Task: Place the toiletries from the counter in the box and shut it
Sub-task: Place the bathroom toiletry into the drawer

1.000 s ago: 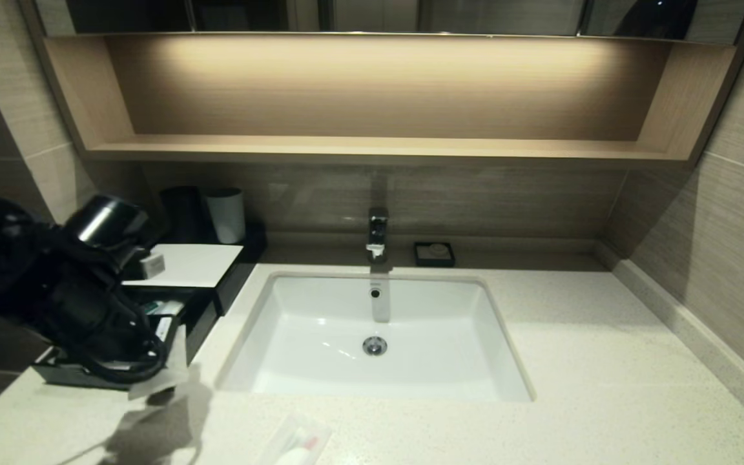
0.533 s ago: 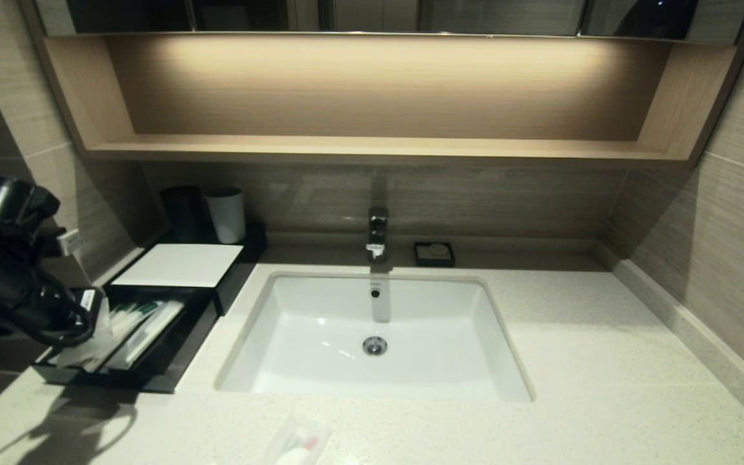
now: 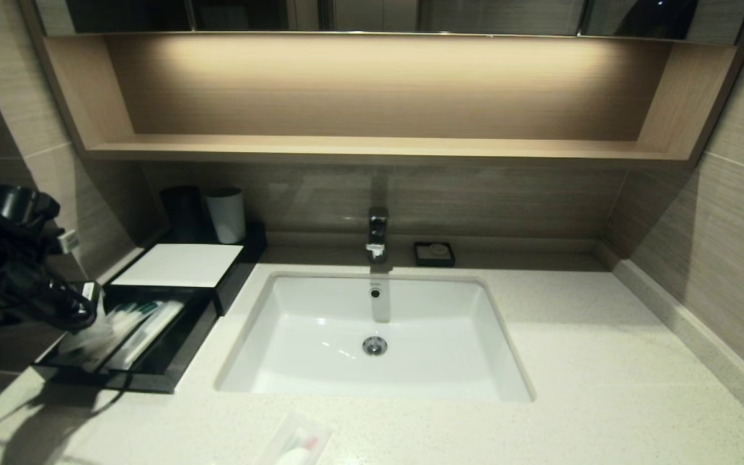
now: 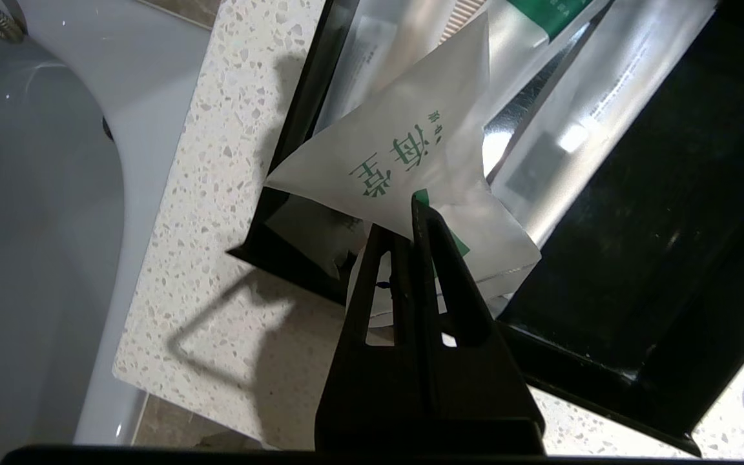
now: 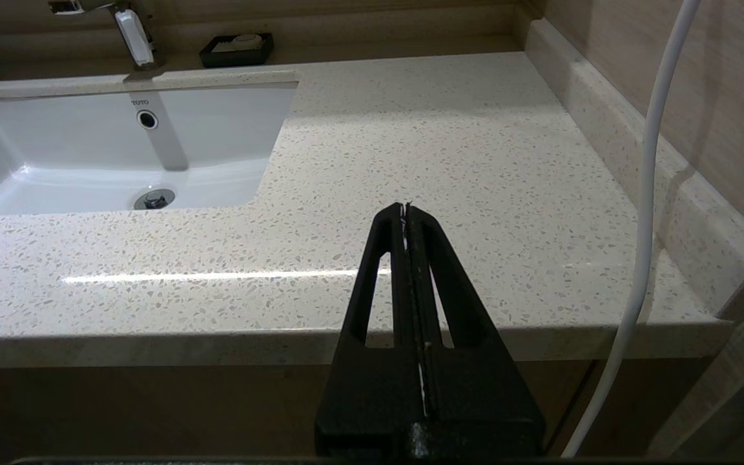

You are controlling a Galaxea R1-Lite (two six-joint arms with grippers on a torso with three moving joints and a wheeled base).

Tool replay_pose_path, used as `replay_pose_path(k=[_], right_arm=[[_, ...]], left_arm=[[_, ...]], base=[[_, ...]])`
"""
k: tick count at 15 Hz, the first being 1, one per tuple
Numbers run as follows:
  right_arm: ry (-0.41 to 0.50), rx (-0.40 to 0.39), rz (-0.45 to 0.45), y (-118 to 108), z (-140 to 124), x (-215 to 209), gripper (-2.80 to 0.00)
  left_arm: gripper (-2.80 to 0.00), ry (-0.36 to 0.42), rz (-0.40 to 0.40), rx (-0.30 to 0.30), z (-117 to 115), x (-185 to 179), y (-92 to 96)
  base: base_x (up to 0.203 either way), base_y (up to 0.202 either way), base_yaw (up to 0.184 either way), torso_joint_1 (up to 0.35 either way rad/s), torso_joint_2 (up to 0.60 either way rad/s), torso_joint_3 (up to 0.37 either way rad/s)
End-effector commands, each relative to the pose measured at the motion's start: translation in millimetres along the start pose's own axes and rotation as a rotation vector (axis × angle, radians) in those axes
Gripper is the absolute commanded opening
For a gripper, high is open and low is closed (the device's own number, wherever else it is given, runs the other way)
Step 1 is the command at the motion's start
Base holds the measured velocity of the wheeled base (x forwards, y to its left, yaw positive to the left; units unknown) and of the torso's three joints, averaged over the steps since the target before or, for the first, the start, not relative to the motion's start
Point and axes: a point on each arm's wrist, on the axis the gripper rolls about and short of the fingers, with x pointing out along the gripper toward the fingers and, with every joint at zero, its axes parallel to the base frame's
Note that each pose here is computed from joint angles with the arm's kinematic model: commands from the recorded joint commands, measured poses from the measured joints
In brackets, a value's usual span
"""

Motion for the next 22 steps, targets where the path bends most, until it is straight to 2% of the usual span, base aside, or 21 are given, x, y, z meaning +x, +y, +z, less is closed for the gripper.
replay_pose_path(k=[1, 4, 9, 11, 17, 22], right_arm=[[0.001, 0.001, 0.000, 0, 0, 0, -2.80], [-0.001, -0.001, 0.000, 0, 0, 0, -2.80], [-0.001, 0.001, 0.000, 0, 0, 0, -2.80], [-0.001, 0.001, 0.000, 0, 0, 0, -2.80], [-0.001, 0.001, 0.000, 0, 0, 0, -2.80], [-0.001, 0.001, 0.000, 0, 0, 0, -2.80]], left_arm=[[-2.80, 0.034, 0.001, 0.006, 6, 21, 1.5], [-2.80, 0.052, -0.028, 0.019, 12, 39, 1.9], [-2.80, 0.025, -0.034, 0.032, 29, 53, 9.6], [-2.80, 0.030, -0.037, 0.044, 31, 58, 10.2], [-2.80, 0.045, -0.122, 0.110, 28, 65, 7.3], [-2.80, 0.060, -0.130, 0.111, 26, 67, 6.8]], base=[[0.000, 0.000, 0.000, 0.000, 0.00, 0.000], [0.000, 0.000, 0.000, 0.000, 0.00, 0.000], [0.000, 0.000, 0.000, 0.000, 0.00, 0.000], [0.000, 0.000, 0.000, 0.000, 0.00, 0.000], [0.000, 0.000, 0.000, 0.000, 0.00, 0.000], [0.000, 0.000, 0.000, 0.000, 0.00, 0.000]])
